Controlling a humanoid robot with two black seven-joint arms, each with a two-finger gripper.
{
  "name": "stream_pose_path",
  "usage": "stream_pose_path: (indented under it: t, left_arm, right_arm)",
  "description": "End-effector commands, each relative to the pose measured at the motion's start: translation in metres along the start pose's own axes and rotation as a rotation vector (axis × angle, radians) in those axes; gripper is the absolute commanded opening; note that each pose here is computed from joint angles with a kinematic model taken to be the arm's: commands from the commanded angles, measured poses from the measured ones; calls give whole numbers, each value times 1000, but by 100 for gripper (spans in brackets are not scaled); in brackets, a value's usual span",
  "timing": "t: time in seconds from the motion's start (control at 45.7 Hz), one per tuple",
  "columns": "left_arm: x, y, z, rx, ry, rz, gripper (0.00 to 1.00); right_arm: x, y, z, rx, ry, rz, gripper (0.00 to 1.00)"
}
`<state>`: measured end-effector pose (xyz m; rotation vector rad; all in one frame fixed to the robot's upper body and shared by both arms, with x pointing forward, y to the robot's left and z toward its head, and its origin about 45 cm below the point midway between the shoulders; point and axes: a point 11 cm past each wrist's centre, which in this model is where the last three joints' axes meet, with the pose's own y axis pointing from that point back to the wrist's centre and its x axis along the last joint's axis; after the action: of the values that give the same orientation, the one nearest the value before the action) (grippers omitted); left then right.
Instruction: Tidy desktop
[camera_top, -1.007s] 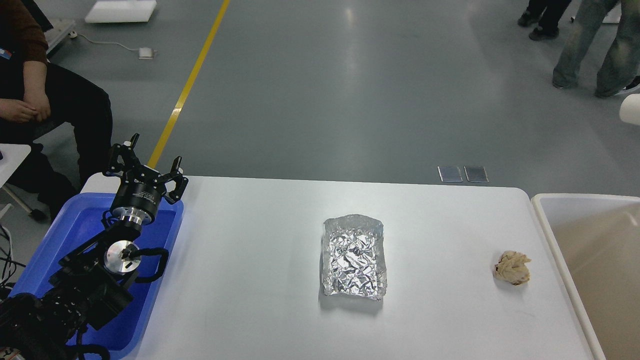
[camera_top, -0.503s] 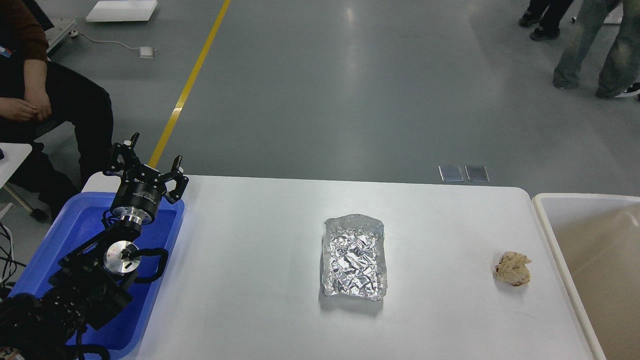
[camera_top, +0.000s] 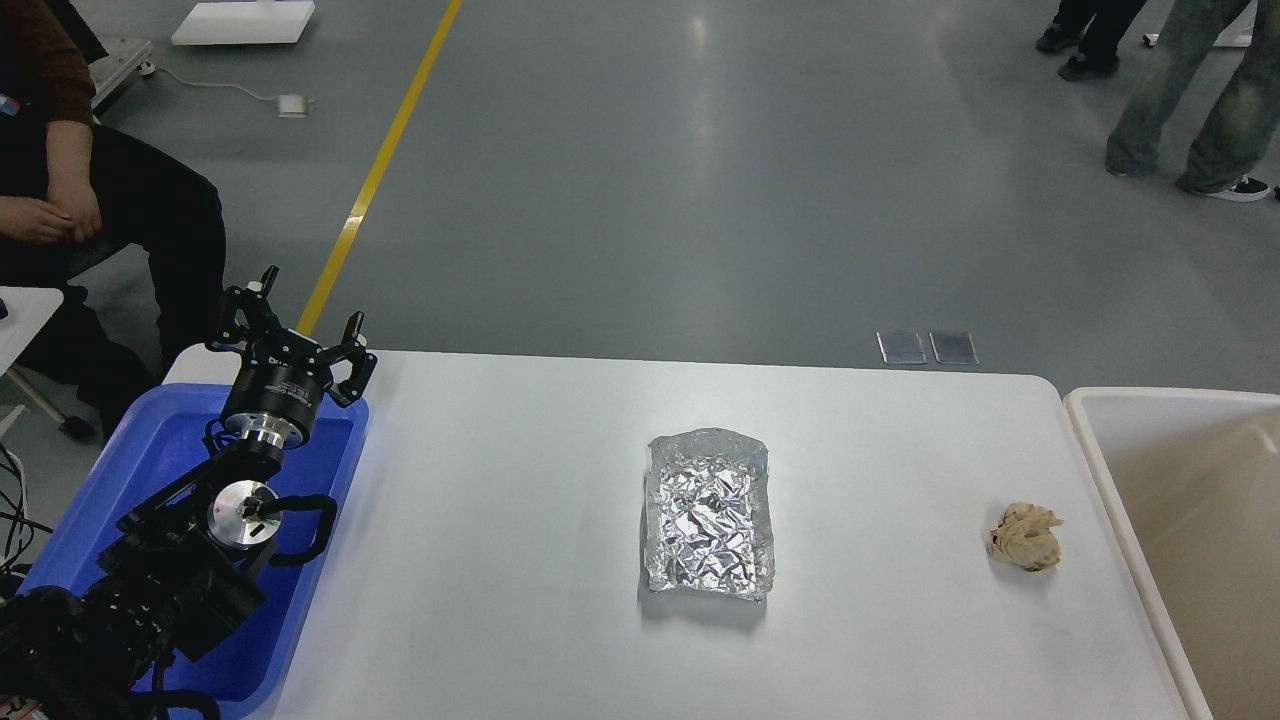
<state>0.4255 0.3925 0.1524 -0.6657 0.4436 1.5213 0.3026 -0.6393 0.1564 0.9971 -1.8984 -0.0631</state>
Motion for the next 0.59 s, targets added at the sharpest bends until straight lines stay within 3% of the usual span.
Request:
stream_pose_path:
  t: [0.0, 0.306, 0.394, 0.438, 0.525, 0.569]
  left_arm:
    - [0, 0, 0, 0, 0, 0, 100]
    - [0, 0, 0, -1, -1, 1, 100]
    - [0, 0, 0, -1, 0, 0, 100]
    - [0, 0, 0, 0, -1, 1, 100]
    - [0, 0, 0, 0, -1, 1, 100]
    - [0, 0, 0, 0, 0, 0, 100]
  right_arm:
    - [-35, 4, 26, -69, 16, -47, 0]
    - [-46, 6, 27, -72, 14, -52, 0]
    - [-43, 6, 28, -71, 29, -17, 42]
    - [-42, 6, 30, -72, 44, -1, 58]
    - [-42, 6, 31, -73, 48, 11, 83]
    - [-41, 6, 31, -73, 48, 11, 90]
